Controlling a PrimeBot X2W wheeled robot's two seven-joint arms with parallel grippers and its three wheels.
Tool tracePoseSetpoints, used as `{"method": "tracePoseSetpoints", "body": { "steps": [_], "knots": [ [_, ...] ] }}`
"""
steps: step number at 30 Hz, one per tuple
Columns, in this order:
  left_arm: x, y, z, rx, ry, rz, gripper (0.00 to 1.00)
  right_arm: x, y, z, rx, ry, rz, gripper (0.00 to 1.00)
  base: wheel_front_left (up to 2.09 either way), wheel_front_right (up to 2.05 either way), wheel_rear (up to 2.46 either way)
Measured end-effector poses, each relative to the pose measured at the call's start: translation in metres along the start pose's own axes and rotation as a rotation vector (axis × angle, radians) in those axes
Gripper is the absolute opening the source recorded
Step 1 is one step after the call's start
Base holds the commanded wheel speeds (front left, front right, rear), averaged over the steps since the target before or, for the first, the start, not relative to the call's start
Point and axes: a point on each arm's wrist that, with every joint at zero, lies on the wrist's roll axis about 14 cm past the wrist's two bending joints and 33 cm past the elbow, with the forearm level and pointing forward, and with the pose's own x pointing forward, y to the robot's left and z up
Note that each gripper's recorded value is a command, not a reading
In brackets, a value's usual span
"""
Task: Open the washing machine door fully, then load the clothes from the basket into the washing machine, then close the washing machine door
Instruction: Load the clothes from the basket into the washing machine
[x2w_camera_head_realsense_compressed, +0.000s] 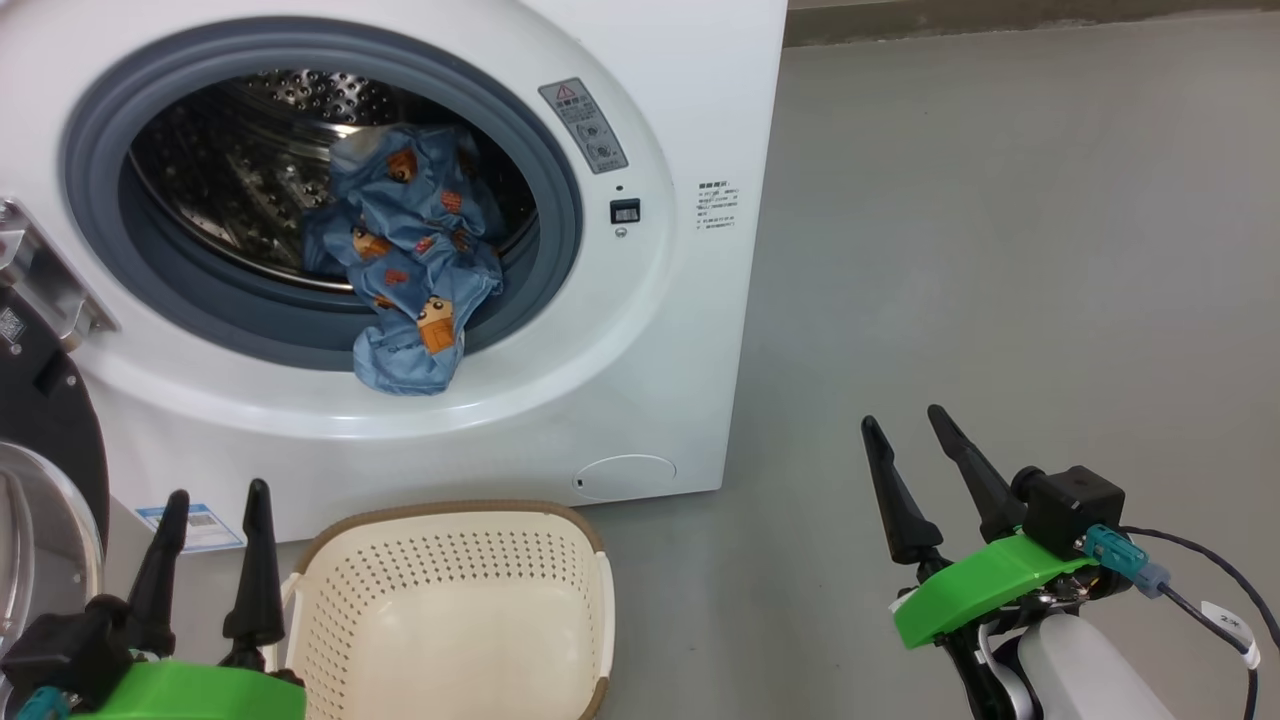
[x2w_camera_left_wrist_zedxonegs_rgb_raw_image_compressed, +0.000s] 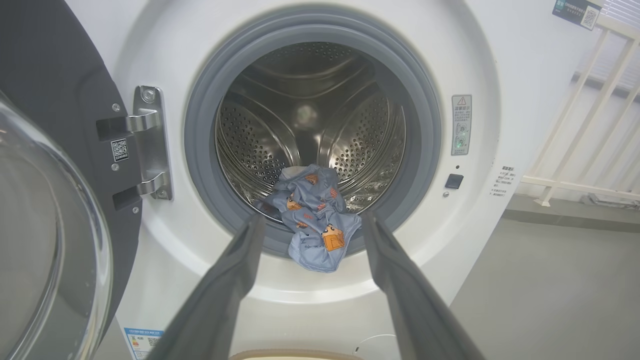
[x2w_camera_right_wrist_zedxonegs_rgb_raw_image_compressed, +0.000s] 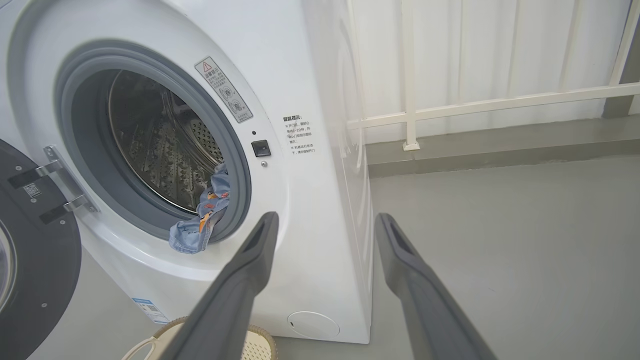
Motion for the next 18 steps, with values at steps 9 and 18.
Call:
{"method": "tracePoseSetpoints", "body": {
  "steps": [9,18],
  "knots": [
    [-0.002,-0.001,-0.006,-0.002,0.018,-0.004,1.00,-0.001,-0.002,-0.002,0.000,0.007,-0.004,1.00,0.00,0.00,0.00],
    [0.001,-0.005,-0.013,-0.019,0.042,-0.013,1.00,-0.003,-0.005,-0.004,0.004,0.013,-0.016,1.00,0.00,0.00,0.00]
  ]
}}
